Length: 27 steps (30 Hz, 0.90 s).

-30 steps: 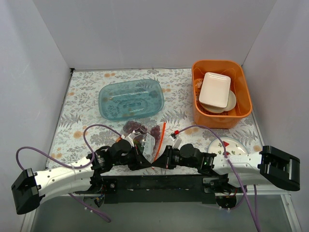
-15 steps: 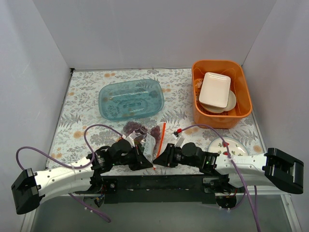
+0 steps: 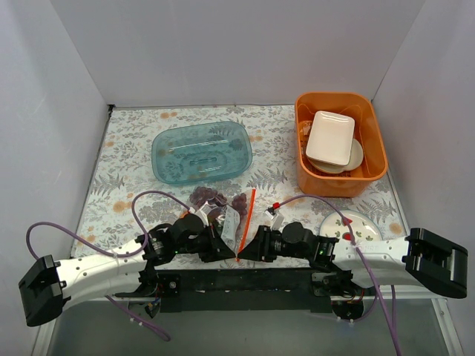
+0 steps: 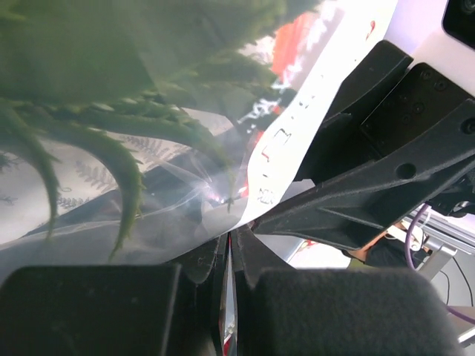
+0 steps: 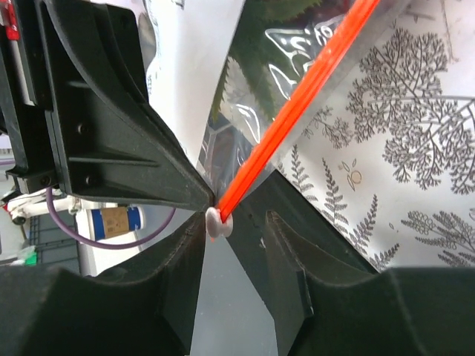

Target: Open the zip-top bag and remove the fake food

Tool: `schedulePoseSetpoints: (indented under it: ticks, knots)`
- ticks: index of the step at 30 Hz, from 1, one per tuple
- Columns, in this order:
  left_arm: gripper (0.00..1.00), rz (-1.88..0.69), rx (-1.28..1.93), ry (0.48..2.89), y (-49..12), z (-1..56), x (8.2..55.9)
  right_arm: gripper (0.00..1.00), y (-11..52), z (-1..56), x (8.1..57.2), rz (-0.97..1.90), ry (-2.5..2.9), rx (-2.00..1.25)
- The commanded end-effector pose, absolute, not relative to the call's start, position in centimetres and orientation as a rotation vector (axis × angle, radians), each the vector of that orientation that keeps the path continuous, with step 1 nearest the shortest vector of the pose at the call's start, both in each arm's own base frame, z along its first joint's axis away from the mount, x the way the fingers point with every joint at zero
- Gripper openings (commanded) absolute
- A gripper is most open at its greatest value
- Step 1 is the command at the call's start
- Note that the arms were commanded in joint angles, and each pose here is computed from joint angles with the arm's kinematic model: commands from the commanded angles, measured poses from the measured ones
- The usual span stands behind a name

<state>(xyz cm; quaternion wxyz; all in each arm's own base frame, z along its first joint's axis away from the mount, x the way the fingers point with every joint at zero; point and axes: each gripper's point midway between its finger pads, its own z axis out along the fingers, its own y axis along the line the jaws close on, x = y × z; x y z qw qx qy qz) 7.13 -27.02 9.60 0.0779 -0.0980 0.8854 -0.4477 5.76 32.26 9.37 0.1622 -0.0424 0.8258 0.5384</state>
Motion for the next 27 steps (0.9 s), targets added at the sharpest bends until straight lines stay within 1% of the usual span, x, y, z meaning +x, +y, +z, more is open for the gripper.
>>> schedulePoseSetpoints:
  ticks: [1, 8, 11, 12, 13, 15, 16, 18, 20, 27]
  knots:
    - [0.0, -1.375, -0.288, 2.64, -27.7, 10.7, 7.2, 0.46, 32.9, 11.0, 5.6, 1.633, 2.3, -0.115]
    - [0.0, -1.371, -0.287, 2.64, -27.8, 10.6, 7.3, 0.46, 33.7, 11.6, 5.7, 1.673, 2.283, -0.106]
    - [0.0, -1.376, -0.284, 2.641, -27.7, 10.7, 7.2, 0.44, 34.0, 11.6, 5.6, 1.679, 2.289, -0.114]
    - [0.0, -1.377, -0.284, 2.639, -27.7, 10.7, 7.2, 0.42, 34.0, 11.5, 5.6, 1.679, 2.294, -0.108]
    - [0.0, -1.377, -0.284, 2.639, -27.7, 10.7, 7.2, 0.36, 34.0, 11.5, 5.6, 1.68, 2.291, -0.101]
    - [0.0, -1.371, -0.289, 2.642, -27.6, 10.5, 7.2, 0.28, 33.6, 11.1, 5.7, 1.668, 2.297, -0.081]
    - [0.0, -1.37, -0.288, 2.647, -27.5, 10.5, 7.1, 0.22, 33.5, 11.3, 6.0, 1.662, 2.285, -0.066]
    - [0.0, -1.367, -0.288, 2.658, -27.4, 10.3, 6.9, 0.18, 32.9, 11.1, 6.3, 1.632, 2.291, -0.044]
    - [0.0, -1.379, -0.277, 2.672, -27.3, 10.3, 6.5, 0.17, 32.3, 10.5, 6.8, 1.582, 2.308, -0.017]
    - [0.0, -1.412, -0.222, 2.707, -26.9, 10.6, 5.2, 0.16, 29.8, 10.7, 11.1, 1.426, 2.256, 0.1]
